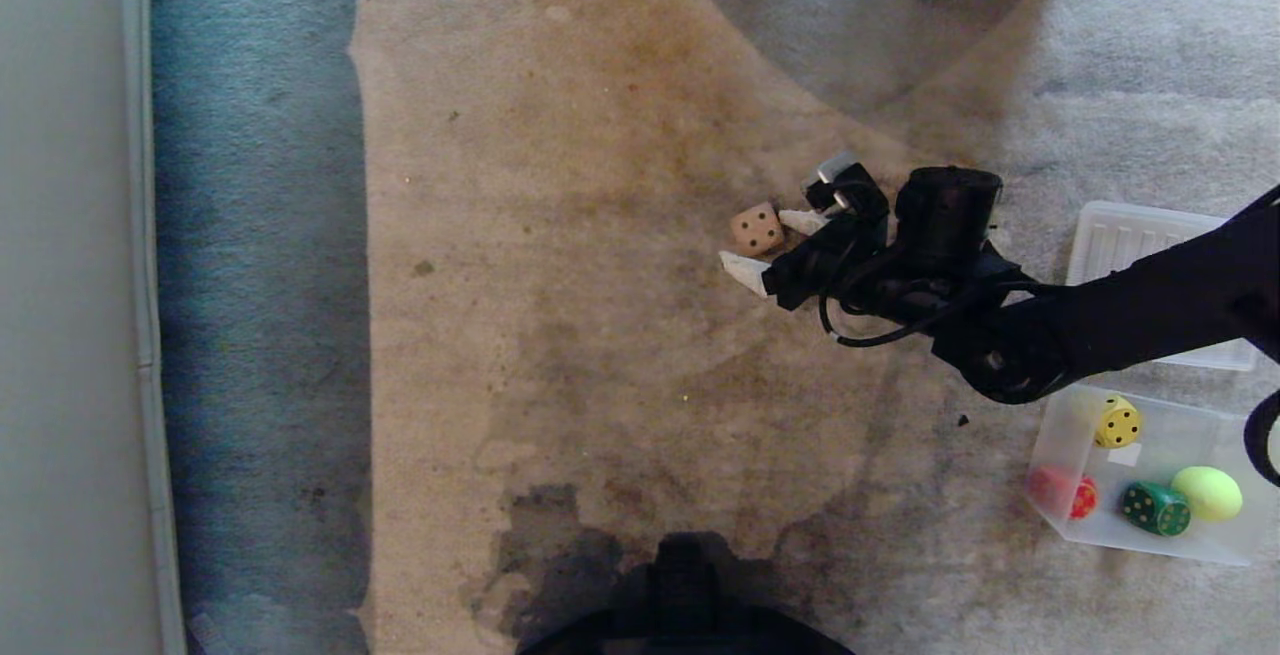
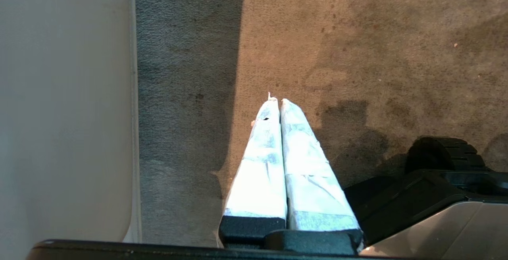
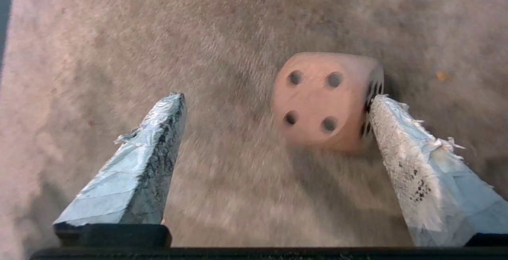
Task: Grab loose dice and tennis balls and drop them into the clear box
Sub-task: Pick up toys out of the box
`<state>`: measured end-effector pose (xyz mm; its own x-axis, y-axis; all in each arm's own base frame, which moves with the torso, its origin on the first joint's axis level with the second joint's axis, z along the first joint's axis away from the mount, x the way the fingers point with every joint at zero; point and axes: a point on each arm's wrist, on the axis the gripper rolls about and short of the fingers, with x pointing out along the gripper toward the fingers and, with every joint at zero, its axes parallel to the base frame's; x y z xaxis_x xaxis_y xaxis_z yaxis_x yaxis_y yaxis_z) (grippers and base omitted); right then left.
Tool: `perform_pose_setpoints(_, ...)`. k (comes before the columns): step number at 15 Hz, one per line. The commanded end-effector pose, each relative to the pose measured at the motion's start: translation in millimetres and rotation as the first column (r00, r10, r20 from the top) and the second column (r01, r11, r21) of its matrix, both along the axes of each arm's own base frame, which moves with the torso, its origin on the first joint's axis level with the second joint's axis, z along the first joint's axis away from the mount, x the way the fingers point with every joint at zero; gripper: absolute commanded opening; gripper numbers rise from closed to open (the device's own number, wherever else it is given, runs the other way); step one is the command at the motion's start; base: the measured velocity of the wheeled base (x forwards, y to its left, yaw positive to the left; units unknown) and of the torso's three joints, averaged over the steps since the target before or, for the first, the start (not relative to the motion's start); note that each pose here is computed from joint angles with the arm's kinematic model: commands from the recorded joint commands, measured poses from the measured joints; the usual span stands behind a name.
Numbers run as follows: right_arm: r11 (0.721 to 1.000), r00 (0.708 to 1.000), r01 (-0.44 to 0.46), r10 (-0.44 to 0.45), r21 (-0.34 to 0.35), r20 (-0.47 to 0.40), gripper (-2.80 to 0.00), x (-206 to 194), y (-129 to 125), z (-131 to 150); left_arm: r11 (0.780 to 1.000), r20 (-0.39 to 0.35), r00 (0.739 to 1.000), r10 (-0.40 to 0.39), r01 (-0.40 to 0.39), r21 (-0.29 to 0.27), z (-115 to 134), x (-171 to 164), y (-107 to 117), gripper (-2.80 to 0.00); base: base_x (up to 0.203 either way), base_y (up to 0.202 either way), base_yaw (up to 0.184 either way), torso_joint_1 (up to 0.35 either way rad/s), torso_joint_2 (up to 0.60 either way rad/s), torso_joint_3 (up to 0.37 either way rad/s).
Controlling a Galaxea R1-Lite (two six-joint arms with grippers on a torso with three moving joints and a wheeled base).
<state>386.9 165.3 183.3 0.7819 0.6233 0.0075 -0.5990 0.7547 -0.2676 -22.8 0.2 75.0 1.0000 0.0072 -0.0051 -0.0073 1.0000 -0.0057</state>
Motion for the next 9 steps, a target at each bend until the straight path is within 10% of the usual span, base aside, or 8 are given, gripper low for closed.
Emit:
perform_pose_setpoints(1,1.000,1.000,0.000,0.001,-0.019,0.013,0.00,11,4,-10,1.000,0.001,1.000,0.000,0.000,0.000,0,0,0,-2.80,0.000,0.000,0.000,0.000,0.00,0.000)
perform_pose_setpoints(8,0.999,0.997,0.029,-0.026,-0.038,0.077,0.00,25,-1,-16,1.000,0.001,1.000,0.000,0.000,0.000,0,0,0,-2.80,0.000,0.000,0.000,0.000,0.00,0.000)
perform_pose_setpoints(9,0.999,0.997,0.029,-0.026,-0.038,0.077,-1.55,25,-1,-16,1.000,0.001,1.000,0.000,0.000,0.000,0,0,0,-2.80,0.000,0.000,0.000,0.000,0.00,0.000)
